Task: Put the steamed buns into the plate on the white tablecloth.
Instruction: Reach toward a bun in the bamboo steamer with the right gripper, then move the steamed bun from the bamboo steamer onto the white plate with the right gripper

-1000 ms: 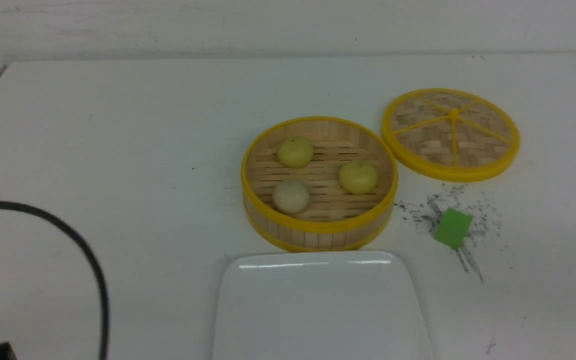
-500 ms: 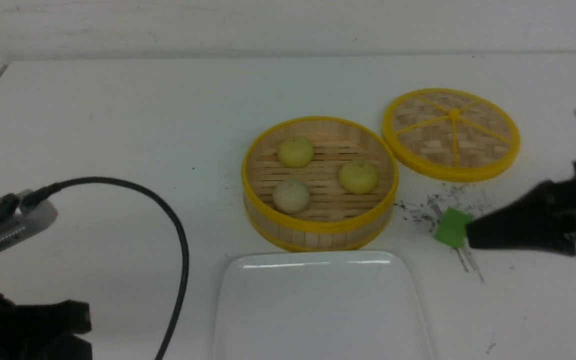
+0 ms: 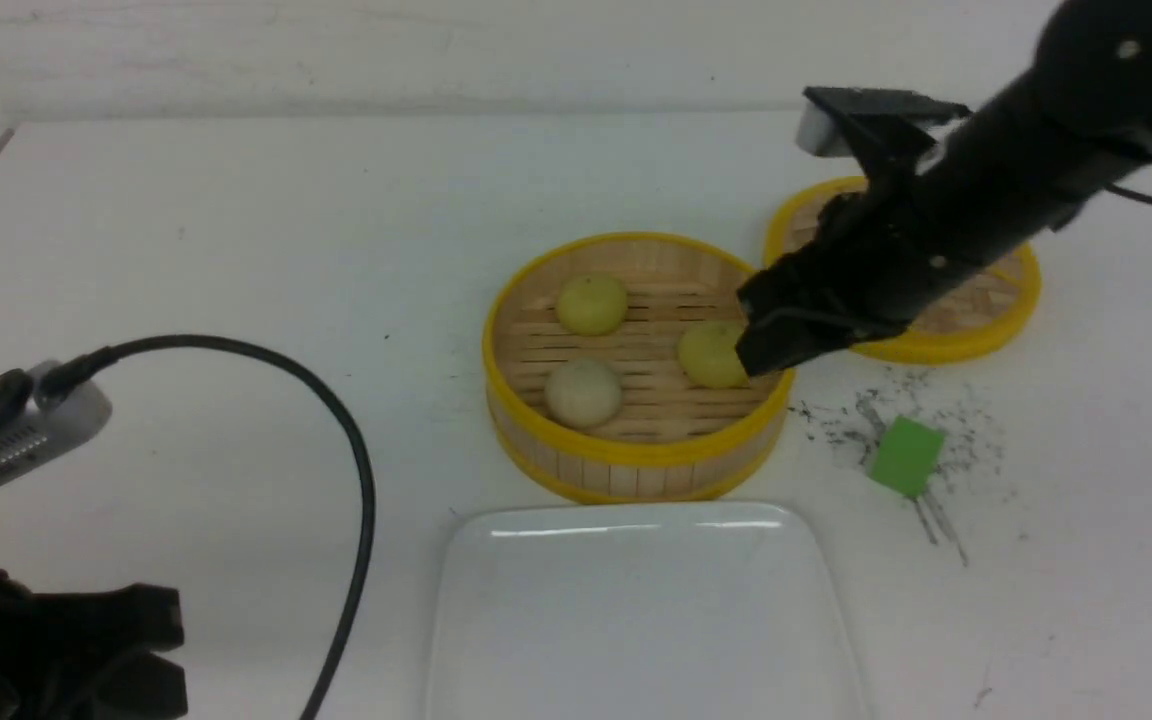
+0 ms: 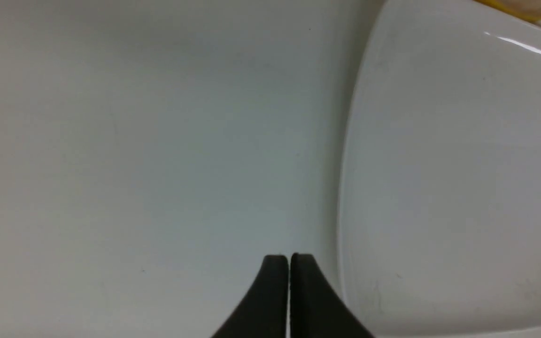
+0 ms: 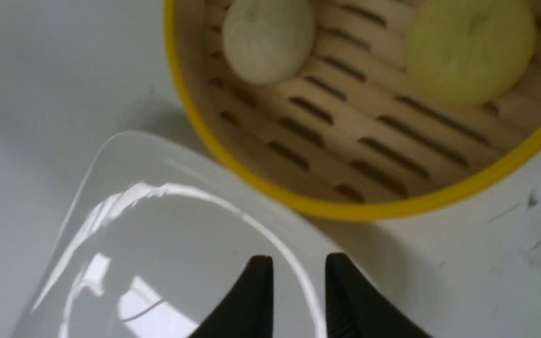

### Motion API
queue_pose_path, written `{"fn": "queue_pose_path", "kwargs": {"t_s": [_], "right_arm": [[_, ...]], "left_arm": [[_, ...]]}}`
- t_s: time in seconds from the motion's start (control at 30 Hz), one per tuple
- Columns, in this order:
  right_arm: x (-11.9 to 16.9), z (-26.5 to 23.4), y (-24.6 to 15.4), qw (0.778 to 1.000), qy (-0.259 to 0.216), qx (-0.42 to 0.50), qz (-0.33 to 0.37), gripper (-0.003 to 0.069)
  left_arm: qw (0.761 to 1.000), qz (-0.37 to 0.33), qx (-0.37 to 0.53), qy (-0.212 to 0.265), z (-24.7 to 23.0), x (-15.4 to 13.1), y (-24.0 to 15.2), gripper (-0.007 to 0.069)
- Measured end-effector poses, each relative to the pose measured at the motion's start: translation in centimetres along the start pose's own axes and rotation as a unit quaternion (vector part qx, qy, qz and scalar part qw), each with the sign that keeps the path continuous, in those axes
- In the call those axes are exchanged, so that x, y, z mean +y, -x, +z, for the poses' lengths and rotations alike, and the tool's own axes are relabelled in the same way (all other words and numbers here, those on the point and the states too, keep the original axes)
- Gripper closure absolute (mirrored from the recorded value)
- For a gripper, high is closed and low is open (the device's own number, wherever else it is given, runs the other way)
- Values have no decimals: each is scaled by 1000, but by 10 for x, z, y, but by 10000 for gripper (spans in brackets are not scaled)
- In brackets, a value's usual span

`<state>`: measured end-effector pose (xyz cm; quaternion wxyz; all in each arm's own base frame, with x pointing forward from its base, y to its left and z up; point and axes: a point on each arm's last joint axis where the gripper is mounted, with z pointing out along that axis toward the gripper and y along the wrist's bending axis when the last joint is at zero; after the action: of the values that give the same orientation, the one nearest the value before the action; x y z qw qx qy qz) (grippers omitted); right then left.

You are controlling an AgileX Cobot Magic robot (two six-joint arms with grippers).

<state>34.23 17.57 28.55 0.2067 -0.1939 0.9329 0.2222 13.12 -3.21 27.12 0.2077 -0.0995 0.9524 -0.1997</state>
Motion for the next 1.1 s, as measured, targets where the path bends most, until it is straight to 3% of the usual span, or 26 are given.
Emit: {"fn": "queue_pose_path", "kwargs": {"t_s": [0.2, 0.33, 0.47, 0.57, 0.63, 0.73, 0.8, 1.0, 1.1], "right_arm": [[-17, 48, 28, 996, -82, 1, -22, 275], [-32, 75, 32, 993, -116, -2, -23, 246], [-39, 92, 30, 992, -121, 3, -20, 251], [-42, 99, 28, 993, -120, 9, -17, 314], [-40, 96, 29, 993, -118, 4, -15, 460], [-36, 85, 32, 993, -113, -2, -14, 597], [-27, 66, 34, 994, -107, -6, -13, 645], [8, -19, 23, 997, -71, 21, -8, 645], [33, -49, -15, 996, -24, 87, 2, 644]], "left_arm": [[1000, 0, -1, 0, 0, 0, 0, 576], [1000, 1, -1, 1, 0, 0, 0, 571], [1000, 1, -1, 1, 0, 0, 0, 571], [1000, 1, -1, 2, 0, 0, 0, 568], [1000, 2, -1, 3, 0, 0, 0, 563], [1000, 2, -1, 3, 0, 0, 0, 559], [1000, 2, -1, 3, 0, 1, 0, 558], [1000, 2, -1, 3, 0, 1, 0, 552], [1000, 2, -1, 3, 0, 1, 0, 552]]}}
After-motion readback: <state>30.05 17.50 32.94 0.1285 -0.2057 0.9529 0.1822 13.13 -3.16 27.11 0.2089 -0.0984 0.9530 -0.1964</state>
